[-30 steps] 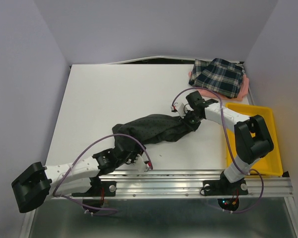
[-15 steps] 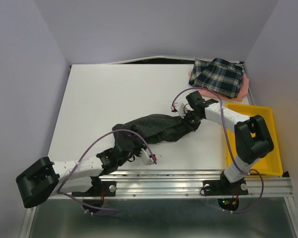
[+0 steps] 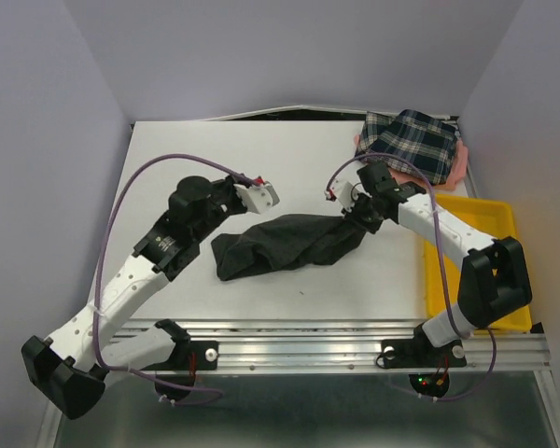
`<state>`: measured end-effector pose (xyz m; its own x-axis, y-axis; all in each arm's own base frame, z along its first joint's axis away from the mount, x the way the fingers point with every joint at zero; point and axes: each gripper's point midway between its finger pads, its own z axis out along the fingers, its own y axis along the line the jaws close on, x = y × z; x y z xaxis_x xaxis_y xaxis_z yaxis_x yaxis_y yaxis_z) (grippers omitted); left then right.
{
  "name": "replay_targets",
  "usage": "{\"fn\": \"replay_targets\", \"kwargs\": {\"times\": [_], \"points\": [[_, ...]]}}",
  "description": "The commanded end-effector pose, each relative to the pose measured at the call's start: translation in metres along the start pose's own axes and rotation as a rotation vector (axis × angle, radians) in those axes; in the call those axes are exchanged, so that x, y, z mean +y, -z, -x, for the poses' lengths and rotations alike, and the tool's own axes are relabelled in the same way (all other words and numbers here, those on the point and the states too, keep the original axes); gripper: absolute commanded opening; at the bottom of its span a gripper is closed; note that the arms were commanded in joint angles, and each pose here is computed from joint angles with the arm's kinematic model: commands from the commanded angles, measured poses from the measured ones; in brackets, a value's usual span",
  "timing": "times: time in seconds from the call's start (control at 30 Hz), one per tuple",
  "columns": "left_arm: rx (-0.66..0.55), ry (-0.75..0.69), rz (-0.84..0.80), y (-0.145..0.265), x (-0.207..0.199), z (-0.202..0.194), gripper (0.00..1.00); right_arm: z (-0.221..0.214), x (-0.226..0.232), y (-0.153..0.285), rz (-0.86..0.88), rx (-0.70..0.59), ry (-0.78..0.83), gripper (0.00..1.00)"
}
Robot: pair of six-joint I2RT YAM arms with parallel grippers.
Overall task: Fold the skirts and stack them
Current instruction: Flatten the skirt out
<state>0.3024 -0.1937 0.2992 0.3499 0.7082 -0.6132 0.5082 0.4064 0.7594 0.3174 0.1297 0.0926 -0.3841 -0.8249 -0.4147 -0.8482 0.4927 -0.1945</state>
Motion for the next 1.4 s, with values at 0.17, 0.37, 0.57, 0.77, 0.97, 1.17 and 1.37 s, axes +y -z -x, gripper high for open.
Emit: {"fn": "replay_targets", "kwargs": {"times": [0.17, 0.37, 0.57, 0.77, 0.97, 1.17, 1.37], "points": [[0.034, 0.381, -0.304, 0.019, -0.056, -0.02, 0.04, 0.066, -0.037, 0.078, -0.131, -0.21, 0.113, 0.01], [-0.002, 0.105, -0.366, 0.038, -0.093, -0.011, 0.61, 0.051, -0.023, 0.047, -0.043, -0.152, 0.094, 0.01], [0.009, -0.18, -0.516, 0.03, -0.146, -0.006, 0.65, 0.039, -0.018, 0.015, -0.008, -0.104, 0.063, 0.01], [0.03, -0.514, -0.722, 0.026, -0.198, -0.022, 0.65, 0.033, -0.018, 0.001, -0.002, -0.078, 0.056, 0.01], [0.14, -0.597, -0.764, 0.012, -0.21, -0.048, 0.65, 0.033, -0.018, -0.005, 0.005, -0.075, 0.055, 0.01], [0.267, -0.622, -0.647, -0.016, -0.205, -0.088, 0.63, 0.035, -0.019, -0.006, 0.009, -0.082, 0.051, 0.01], [0.283, -0.441, -0.411, -0.051, -0.153, -0.084, 0.23, 0.034, -0.021, -0.005, -0.003, -0.079, 0.068, 0.01]]}}
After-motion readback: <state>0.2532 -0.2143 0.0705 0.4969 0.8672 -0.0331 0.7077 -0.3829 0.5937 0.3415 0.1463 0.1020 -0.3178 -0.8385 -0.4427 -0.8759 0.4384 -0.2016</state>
